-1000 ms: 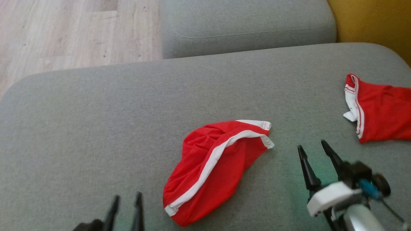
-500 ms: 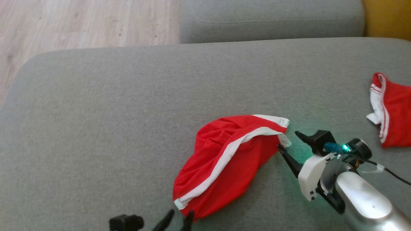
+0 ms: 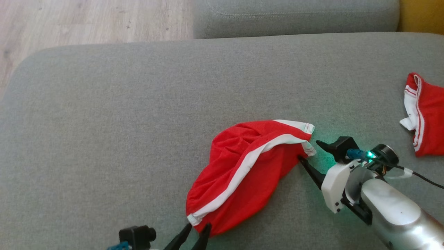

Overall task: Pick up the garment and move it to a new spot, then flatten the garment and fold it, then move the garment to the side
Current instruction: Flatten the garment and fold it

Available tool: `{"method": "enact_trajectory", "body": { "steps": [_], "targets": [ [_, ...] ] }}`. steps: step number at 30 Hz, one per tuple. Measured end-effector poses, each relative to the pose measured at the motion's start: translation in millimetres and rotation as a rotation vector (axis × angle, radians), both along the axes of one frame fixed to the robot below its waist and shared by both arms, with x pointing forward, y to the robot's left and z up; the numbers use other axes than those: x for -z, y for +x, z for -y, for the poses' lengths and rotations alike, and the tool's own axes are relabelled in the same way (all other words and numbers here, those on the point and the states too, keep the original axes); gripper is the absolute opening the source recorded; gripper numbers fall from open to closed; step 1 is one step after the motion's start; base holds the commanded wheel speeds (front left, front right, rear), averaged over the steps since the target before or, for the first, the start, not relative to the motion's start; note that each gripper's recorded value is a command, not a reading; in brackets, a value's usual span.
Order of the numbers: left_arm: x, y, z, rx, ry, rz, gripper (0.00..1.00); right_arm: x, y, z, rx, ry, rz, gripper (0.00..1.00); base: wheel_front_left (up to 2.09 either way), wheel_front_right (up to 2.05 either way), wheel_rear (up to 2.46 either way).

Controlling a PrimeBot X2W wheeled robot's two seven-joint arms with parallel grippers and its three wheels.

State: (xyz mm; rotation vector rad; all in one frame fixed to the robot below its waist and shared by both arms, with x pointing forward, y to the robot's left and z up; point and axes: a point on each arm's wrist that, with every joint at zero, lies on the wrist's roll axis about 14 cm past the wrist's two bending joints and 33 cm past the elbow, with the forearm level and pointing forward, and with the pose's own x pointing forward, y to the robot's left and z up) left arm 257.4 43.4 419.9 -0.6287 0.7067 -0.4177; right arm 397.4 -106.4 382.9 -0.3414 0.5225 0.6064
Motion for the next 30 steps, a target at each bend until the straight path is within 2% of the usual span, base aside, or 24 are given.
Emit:
{"method": "enact_trajectory", "body": {
  "steps": [18, 22, 29, 30],
  "targets": [
    [3, 11, 7, -0.025, -0.111, -0.052, 1.00, 4, -1, -7, -0.044, 0.005, -0.012, 1.00, 0.00, 0.00, 0.00],
    [8, 10, 9, -0.020, -0.109, -0.065, 0.92, 5, 2, -8, -0.057, -0.006, -0.008, 1.00, 0.00, 0.00, 0.00],
    [6, 16, 13, -0.004, -0.119, -0.056, 0.89, 10, 1, -18, -0.084, 0.006, -0.026, 1.00, 0.00, 0.00, 0.00],
    [6, 16, 14, -0.004, -0.123, -0.060, 0.80, 10, 2, -20, -0.087, 0.008, -0.026, 1.00, 0.00, 0.00, 0.00]
  ]
}}
